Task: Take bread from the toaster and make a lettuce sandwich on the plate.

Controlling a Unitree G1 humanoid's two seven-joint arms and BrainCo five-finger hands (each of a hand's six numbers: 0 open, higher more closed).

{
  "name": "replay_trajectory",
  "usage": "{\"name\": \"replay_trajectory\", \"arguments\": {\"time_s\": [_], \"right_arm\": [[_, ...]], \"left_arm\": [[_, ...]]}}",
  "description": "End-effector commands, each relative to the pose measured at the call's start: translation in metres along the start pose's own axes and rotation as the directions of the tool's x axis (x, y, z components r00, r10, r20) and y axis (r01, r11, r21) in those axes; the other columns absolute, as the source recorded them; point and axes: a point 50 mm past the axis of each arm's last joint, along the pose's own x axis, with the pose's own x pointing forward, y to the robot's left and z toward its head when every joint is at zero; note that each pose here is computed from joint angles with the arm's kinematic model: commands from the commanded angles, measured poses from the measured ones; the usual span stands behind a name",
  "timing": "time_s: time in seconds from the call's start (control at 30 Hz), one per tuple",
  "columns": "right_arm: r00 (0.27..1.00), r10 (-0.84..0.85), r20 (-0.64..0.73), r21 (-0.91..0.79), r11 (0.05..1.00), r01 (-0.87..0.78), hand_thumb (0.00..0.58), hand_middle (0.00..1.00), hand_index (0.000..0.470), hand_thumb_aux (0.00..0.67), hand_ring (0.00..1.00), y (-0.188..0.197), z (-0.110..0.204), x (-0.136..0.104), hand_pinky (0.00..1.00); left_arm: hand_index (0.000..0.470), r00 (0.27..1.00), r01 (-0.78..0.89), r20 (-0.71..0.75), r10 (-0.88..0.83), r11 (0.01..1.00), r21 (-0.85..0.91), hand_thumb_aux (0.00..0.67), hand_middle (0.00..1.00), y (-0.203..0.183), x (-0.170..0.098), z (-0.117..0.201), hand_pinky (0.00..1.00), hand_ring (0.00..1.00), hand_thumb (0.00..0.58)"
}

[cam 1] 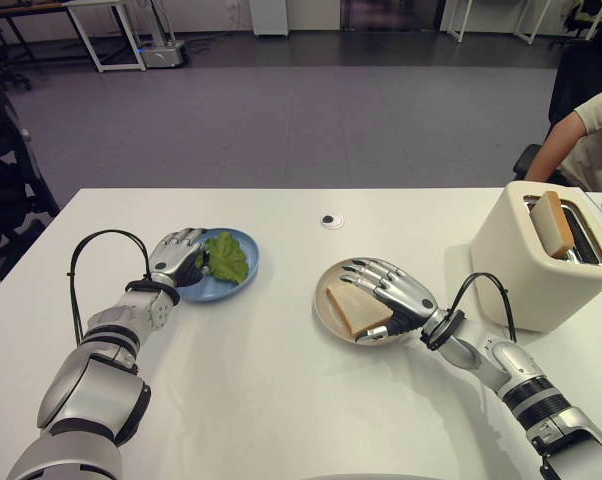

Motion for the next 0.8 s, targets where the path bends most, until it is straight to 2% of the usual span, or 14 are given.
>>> {"name": "replay_trajectory", "arguments": {"time_s": [0.03,0.07,0.1,0.17,0.23,0.33,0.37,0.43,0.5,0.57,0.63,0.7,0.77,0.8], "right_arm": [[1.0,0.012,-0.001,-0.013,1.0,-0.012,0.0,0.0,0.0,0.0,0.0,0.001,-0.002,0.002,0.0],[1.0,0.012,-0.002,-0.013,1.0,-0.012,0.0,0.0,0.0,0.0,0.0,0.0,-0.002,0.002,0.0],[1.0,0.012,-0.003,-0.012,1.0,-0.012,0.0,0.0,0.0,0.0,0.0,0.0,-0.002,0.001,0.0],[1.0,0.012,-0.006,-0.012,1.0,-0.012,0.0,0.0,0.0,0.0,0.0,0.0,-0.002,0.001,0.0],[1.0,0.013,-0.006,-0.011,1.0,-0.013,0.0,0.0,0.0,0.0,0.0,0.001,-0.002,0.001,0.0],[1.0,0.015,-0.006,-0.01,1.0,-0.015,0.0,0.0,0.0,0.0,0.0,0.001,-0.003,0.001,0.0],[1.0,0.015,-0.006,-0.009,1.0,-0.015,0.0,0.0,0.0,0.0,0.0,0.001,-0.003,0.001,0.0],[1.0,0.016,-0.007,-0.007,1.0,-0.016,0.0,0.0,0.0,0.0,0.0,0.001,-0.003,0.001,0.0],[1.0,0.018,-0.007,-0.005,1.0,-0.018,0.0,0.0,0.0,0.0,0.0,0.002,-0.003,0.001,0.0],[1.0,0.02,-0.008,-0.003,1.0,-0.02,0.0,0.0,0.0,0.0,0.0,0.002,-0.003,0.001,0.0],[1.0,0.023,-0.008,-0.002,1.0,-0.023,0.0,0.0,0.0,0.0,0.0,0.003,-0.003,0.001,0.0],[1.0,0.024,-0.009,-0.002,1.0,-0.024,0.0,0.0,0.0,0.0,0.0,0.003,-0.004,0.0,0.0],[1.0,0.024,-0.01,-0.003,1.0,-0.024,0.0,0.0,0.0,0.0,0.0,0.003,-0.005,0.001,0.0],[1.0,0.024,-0.01,-0.004,1.0,-0.024,0.0,0.0,0.0,0.0,0.0,0.003,-0.005,0.0,0.0]], "left_arm": [[0.118,1.0,0.008,0.016,-0.008,1.0,0.029,0.168,0.0,-0.003,-0.004,-0.001,0.0,0.0,0.255],[0.033,1.0,0.007,0.022,-0.008,0.999,0.036,0.047,0.0,-0.002,-0.003,0.0,0.0,0.0,0.079],[0.022,1.0,0.01,0.026,-0.011,0.999,0.039,0.032,0.0,-0.003,-0.003,0.001,0.0,0.0,0.053],[0.02,0.999,0.019,0.029,-0.02,0.999,0.043,0.029,0.0,-0.005,-0.001,0.004,0.0,0.0,0.049],[0.0,0.999,0.029,0.028,-0.03,0.998,0.048,0.0,0.0,-0.008,0.0,0.007,0.0,0.0,0.0],[0.0,0.997,0.066,0.028,-0.069,0.995,0.08,0.0,0.0,-0.014,0.0,0.01,0.0,0.0,0.0],[0.009,0.996,0.076,0.028,-0.079,0.993,0.087,0.013,0.0,-0.016,0.0,0.011,0.0,0.0,0.023],[0.048,0.995,0.092,0.027,-0.095,0.991,0.1,0.068,0.0,-0.019,-0.001,0.012,0.0,0.0,0.112],[0.063,0.994,0.107,0.025,-0.111,0.988,0.113,0.089,0.0,-0.023,-0.003,0.012,0.0,0.0,0.144],[0.063,0.992,0.118,0.022,-0.121,0.986,0.118,0.089,0.0,-0.025,-0.004,0.011,0.0,0.0,0.144],[0.092,0.992,0.123,0.017,-0.126,0.986,0.116,0.131,0.0,-0.025,-0.004,0.011,0.0,0.0,0.205],[0.101,0.992,0.125,0.015,-0.127,0.986,0.114,0.145,0.0,-0.025,-0.003,0.012,0.0,0.0,0.223],[0.208,0.993,0.114,0.022,-0.117,0.988,0.107,0.297,0.0,-0.024,-0.001,0.014,0.0,0.0,0.4],[0.236,0.994,0.102,0.03,-0.106,0.989,0.104,0.336,0.0,-0.022,0.0,0.016,0.0,0.0,0.436]]}}
